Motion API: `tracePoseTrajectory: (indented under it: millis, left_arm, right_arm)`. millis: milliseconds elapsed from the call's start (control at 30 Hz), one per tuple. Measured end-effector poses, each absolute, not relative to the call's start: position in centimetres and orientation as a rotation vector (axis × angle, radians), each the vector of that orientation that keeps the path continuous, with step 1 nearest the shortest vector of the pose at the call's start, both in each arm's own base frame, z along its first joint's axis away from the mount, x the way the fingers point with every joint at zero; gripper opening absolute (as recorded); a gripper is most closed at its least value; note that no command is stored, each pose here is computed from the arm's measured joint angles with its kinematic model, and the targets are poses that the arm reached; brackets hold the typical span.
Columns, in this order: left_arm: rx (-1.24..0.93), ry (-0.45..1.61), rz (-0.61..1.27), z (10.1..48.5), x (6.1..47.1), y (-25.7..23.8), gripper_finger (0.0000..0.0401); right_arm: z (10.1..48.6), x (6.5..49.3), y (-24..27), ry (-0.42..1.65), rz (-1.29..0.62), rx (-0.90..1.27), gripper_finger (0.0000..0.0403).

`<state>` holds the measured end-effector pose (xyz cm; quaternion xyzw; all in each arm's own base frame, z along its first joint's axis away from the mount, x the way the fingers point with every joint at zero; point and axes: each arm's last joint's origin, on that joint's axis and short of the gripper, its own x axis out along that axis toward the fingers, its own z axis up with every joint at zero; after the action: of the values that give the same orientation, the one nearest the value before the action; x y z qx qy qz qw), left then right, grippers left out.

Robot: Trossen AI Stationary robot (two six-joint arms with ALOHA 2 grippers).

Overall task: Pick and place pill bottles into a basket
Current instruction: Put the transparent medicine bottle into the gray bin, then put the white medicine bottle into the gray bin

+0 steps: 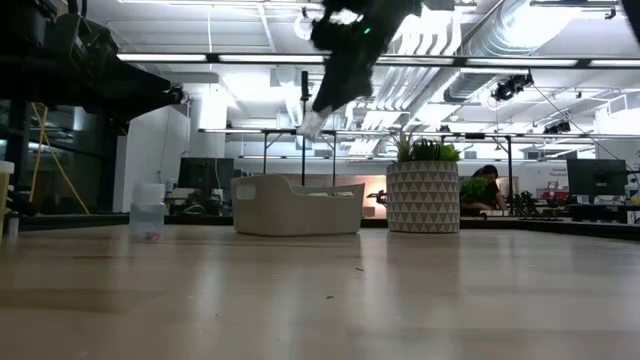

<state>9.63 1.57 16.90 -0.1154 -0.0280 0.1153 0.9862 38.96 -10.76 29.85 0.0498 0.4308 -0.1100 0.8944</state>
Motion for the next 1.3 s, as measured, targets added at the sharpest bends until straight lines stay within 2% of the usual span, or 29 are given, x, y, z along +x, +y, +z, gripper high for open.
tracePoseTrajectory:
  millis: [300, 767, 900, 1133, 1300]
  left_arm:
    - [-0.232, -0.056, 0.232, 16.9, 9.6, 1.6, 0.0184]
    - [-0.232, -0.056, 0.232, 16.9, 9.6, 1.6, 0.0184]
    - [-0.232, -0.056, 0.232, 16.9, 9.6, 1.6, 0.0184]
    - [-0.232, -0.055, 0.232, 16.9, 9.6, 1.6, 0.0184]
    - [-0.232, -0.056, 0.232, 16.9, 9.6, 1.6, 0.0184]
  right_arm:
    - [26.0, 43.9, -12.3, 1.171, -0.061, 0.101, 0.0136]
    - [19.6, 46.5, -12.9, 1.355, -0.053, 0.070, 0.0136]
    - [19.5, 46.5, -12.9, 1.356, -0.054, 0.068, 0.0150]
    - [19.5, 46.5, -12.9, 1.358, -0.051, 0.066, 0.0214]
    - [23.4, 46.6, -13.1, 1.283, -0.121, 0.088, 0.0244]
